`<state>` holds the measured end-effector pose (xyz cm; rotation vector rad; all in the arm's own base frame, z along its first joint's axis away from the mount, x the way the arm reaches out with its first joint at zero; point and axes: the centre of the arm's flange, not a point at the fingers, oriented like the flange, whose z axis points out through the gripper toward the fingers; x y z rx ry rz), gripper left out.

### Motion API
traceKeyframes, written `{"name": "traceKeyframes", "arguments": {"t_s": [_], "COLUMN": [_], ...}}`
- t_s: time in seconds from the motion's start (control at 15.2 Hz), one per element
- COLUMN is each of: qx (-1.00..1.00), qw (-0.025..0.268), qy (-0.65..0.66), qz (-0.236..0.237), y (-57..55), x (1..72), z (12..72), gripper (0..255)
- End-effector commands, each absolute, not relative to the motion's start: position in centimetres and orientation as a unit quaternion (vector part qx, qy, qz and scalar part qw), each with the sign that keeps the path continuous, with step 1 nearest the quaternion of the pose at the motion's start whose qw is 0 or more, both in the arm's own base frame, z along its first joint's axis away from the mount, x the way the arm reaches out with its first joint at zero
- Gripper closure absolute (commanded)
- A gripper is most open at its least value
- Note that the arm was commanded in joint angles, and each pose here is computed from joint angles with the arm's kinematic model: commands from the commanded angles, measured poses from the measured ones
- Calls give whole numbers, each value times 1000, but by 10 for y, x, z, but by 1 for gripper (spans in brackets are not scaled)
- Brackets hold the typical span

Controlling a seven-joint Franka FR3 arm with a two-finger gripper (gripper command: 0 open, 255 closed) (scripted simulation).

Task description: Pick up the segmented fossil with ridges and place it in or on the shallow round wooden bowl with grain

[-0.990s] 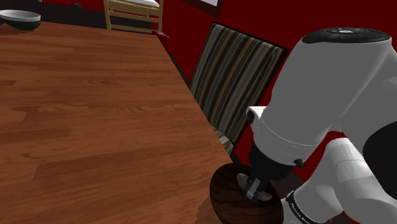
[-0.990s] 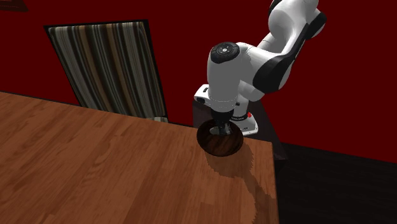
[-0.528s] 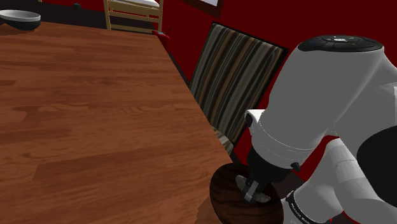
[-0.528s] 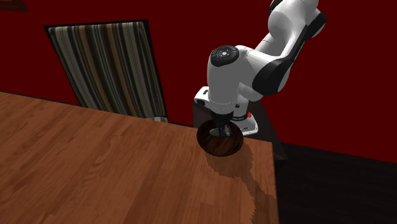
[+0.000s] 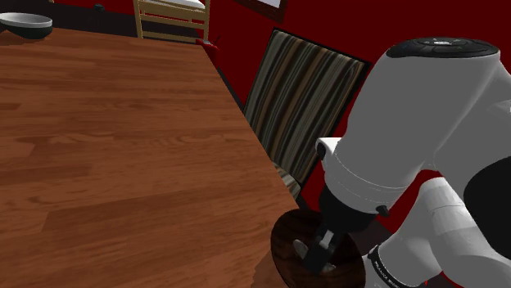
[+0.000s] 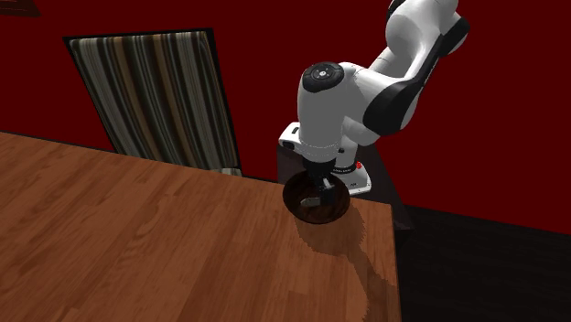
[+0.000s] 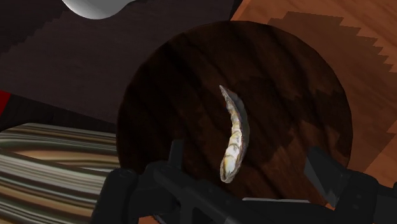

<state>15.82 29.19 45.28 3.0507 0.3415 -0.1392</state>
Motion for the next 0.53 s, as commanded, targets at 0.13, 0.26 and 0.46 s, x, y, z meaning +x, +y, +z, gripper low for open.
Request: {"name": "traceKeyframes", "arguments": {"t_s": [0.13,0.26,0.46], "qx": [992,992,992], "qw": [34,34,34], "qy": [111,111,111], "qz": [-45,-45,-45], "y": [295,295,295], "x": [161,161,161], "z": [496,496,496], "gripper": [0,0,0]}}
